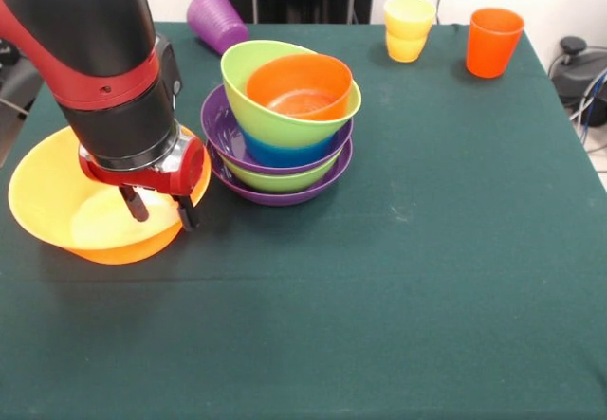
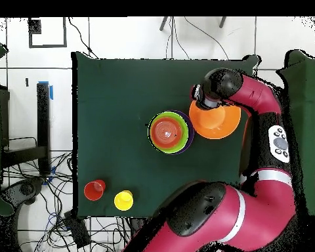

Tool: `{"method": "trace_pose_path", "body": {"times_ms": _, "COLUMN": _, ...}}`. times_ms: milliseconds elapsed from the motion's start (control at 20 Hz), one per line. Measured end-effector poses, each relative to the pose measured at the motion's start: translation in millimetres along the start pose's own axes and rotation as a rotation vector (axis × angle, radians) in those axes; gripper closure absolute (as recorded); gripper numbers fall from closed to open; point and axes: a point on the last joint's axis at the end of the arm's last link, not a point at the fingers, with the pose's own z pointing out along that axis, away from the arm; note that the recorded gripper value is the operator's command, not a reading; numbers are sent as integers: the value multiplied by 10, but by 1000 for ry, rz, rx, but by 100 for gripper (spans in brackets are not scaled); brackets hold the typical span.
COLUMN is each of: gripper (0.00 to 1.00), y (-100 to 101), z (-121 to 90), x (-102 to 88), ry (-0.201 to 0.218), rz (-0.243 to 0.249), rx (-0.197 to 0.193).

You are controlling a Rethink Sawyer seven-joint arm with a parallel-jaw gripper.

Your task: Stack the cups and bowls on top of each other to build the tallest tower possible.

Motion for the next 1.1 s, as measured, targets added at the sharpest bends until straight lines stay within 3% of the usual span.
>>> {"method": "trace_pose_path", "body": {"times_ms": 1100, "gripper": 0, "y": 10, "z": 208, "x": 114, "ry": 30, "rz": 1, "rx": -5}}
